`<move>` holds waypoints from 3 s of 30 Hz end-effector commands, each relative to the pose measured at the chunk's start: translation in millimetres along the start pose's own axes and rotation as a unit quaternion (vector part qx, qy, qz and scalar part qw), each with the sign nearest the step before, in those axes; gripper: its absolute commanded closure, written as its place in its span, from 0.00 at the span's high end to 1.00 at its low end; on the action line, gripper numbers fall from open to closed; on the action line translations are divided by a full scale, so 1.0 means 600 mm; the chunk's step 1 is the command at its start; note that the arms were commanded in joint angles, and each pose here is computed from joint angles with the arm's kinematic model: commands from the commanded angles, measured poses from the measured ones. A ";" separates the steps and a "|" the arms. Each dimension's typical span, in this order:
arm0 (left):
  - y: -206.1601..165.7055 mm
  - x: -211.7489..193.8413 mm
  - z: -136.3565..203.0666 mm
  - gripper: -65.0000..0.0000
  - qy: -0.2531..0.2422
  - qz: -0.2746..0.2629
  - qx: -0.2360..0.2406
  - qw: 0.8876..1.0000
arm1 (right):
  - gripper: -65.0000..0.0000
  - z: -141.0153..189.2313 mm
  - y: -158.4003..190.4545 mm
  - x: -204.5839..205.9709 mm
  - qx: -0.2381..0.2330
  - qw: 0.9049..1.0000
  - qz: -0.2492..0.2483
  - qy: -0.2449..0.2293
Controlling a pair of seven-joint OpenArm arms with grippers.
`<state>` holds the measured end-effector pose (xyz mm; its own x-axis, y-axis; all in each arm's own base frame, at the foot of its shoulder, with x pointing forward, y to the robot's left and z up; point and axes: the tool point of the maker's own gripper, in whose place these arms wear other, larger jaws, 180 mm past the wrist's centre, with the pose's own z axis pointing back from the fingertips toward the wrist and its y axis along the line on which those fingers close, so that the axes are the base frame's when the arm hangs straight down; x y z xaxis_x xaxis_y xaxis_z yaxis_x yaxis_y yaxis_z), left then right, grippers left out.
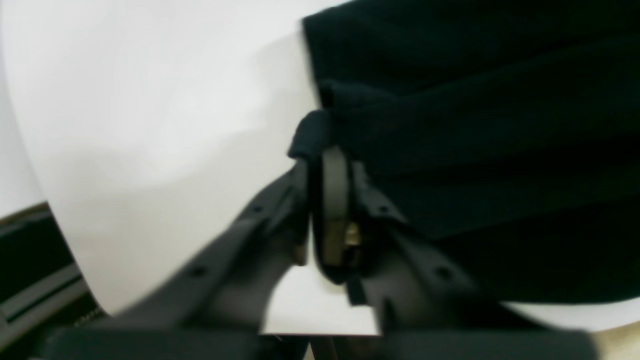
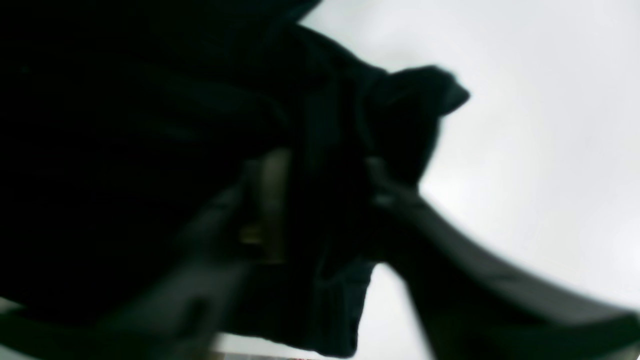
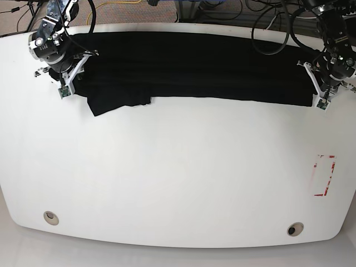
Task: Layout the t-shirt on the table in an organized manner, then fold the t-shirt properly
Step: 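Lay the folded edge down and open both grippers, then regrasp the folded t-shirt edge with both grippers and pull it taut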
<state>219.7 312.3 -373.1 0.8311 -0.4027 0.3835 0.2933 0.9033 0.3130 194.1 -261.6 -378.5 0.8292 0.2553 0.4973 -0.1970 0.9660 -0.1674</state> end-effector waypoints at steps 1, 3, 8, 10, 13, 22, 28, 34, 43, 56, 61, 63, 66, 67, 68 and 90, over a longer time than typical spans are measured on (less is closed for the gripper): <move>0.018 0.003 0.009 0.29 0.000 -0.011 0.017 1.000 | 0.65 0.009 -0.015 0.004 -0.017 1.000 0.006 -0.004; 0.018 0.001 0.009 0.43 0.002 -0.012 0.017 1.000 | 0.77 0.010 -0.015 0.004 -0.016 1.000 0.006 -0.004; 0.018 0.004 0.011 0.58 -0.002 -0.012 0.018 1.000 | 0.84 0.023 -0.017 0.025 -0.025 0.999 0.014 -0.024; 0.020 0.011 0.016 0.56 -0.009 -0.013 0.021 1.000 | 0.82 0.023 -0.013 0.037 -0.019 0.999 0.012 -0.036; 0.024 0.022 0.024 0.56 -0.018 -0.019 0.029 0.999 | 0.82 0.022 -0.009 0.074 -0.004 0.997 0.000 -0.073; 0.041 0.051 0.037 0.56 -0.043 -0.017 0.046 0.998 | 0.82 -0.016 0.003 0.148 0.042 0.990 -0.049 -0.127; 0.059 0.048 0.044 0.56 -0.045 -0.004 0.060 0.997 | 0.82 -0.070 0.018 0.160 0.083 0.987 -0.079 -0.112; 0.062 0.050 0.045 0.56 -0.046 -0.003 0.062 0.997 | 0.82 -0.099 0.024 0.162 0.105 0.986 -0.083 -0.097; 0.062 0.050 0.045 0.56 -0.046 -0.003 0.062 0.997 | 0.82 -0.127 0.051 0.151 0.133 0.983 -0.078 -0.094; 0.061 0.051 0.043 0.56 -0.047 -0.004 0.060 0.997 | 0.15 -0.131 0.063 0.129 0.141 0.983 -0.080 -0.083; 0.058 0.051 0.042 0.56 -0.047 -0.004 0.058 0.997 | 0.01 -0.127 0.059 0.135 0.139 0.983 -0.078 -0.089; 0.057 0.051 0.041 0.56 -0.047 -0.004 0.057 0.997 | 0.03 -0.118 0.053 0.148 0.132 0.984 -0.072 -0.101; 0.057 0.051 0.041 0.56 -0.046 -0.004 0.057 0.997 | 0.00 -0.092 0.046 0.176 0.117 0.983 -0.055 -0.129; 0.057 0.051 0.041 0.56 -0.046 -0.004 0.057 0.997 | 0.00 -0.083 0.044 0.182 0.111 0.984 -0.048 -0.133; 0.055 0.051 0.040 0.56 -0.046 -0.004 0.056 0.997 | 0.00 -0.074 0.044 0.186 0.106 0.984 -0.040 -0.135; 0.042 0.055 0.035 0.56 -0.046 -0.014 0.046 0.998 | 0.00 0.017 0.160 0.117 0.248 0.966 -0.006 -0.077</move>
<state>238.3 314.2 -345.5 0.7918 -0.4324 0.4315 0.2776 0.8839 0.3763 228.9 -164.2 -361.0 0.7839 0.2210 0.5802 -0.3962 0.8975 0.1936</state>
